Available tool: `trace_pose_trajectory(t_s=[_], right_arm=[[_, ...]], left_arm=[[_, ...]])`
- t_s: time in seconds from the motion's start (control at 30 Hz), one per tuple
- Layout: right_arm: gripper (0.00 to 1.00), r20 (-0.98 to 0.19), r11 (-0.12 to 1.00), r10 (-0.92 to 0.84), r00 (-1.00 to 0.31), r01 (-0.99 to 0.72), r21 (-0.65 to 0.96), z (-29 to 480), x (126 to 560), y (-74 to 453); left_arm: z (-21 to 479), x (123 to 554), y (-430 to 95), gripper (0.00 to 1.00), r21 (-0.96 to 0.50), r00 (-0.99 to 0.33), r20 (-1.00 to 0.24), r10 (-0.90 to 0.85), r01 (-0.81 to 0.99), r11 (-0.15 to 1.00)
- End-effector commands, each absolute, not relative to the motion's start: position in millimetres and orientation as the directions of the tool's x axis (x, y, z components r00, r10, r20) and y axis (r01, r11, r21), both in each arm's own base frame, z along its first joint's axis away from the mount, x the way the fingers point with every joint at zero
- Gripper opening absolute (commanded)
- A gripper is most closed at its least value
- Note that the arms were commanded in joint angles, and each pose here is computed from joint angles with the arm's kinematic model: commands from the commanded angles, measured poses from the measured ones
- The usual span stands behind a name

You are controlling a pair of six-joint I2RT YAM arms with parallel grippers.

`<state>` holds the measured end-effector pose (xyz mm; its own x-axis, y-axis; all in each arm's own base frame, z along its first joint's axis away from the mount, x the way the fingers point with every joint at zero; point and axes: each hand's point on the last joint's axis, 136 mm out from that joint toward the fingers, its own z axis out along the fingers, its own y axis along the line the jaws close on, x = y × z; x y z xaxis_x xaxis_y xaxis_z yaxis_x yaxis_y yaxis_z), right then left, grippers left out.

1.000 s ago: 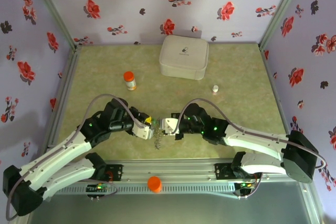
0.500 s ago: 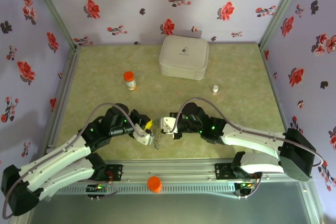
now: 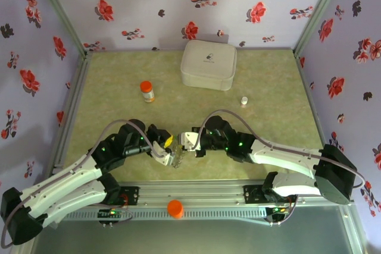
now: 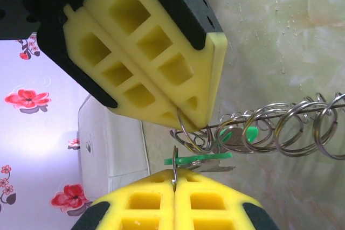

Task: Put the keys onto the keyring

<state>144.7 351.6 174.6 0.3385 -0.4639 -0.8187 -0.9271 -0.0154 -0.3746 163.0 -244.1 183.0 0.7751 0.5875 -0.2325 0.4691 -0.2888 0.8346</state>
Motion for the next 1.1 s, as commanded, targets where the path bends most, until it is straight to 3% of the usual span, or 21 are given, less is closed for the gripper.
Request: trace_pose_trajectory(t_s=[0.0, 0.43, 1.07], right_arm=[[0.0, -0.843, 0.04, -0.409, 0.349, -0.916, -0.398, 202, 155, 360], [0.0, -0.857, 0.091, -0.411, 0.311, -0.921, -0.378, 205, 165, 359], [0.0, -0.87, 0.08, -0.37, 0.325, -0.922, -0.378, 212, 161, 360]], left_arm=[[186, 161, -246, 0.0, 0.852, 0.797, -0.203, 0.569, 0.429, -0.298], [187, 162, -246, 0.0, 0.865, 0.802, -0.176, 0.57, 0.403, -0.299], [178, 161, -243, 0.0, 0.854, 0.802, -0.153, 0.577, 0.402, -0.331]])
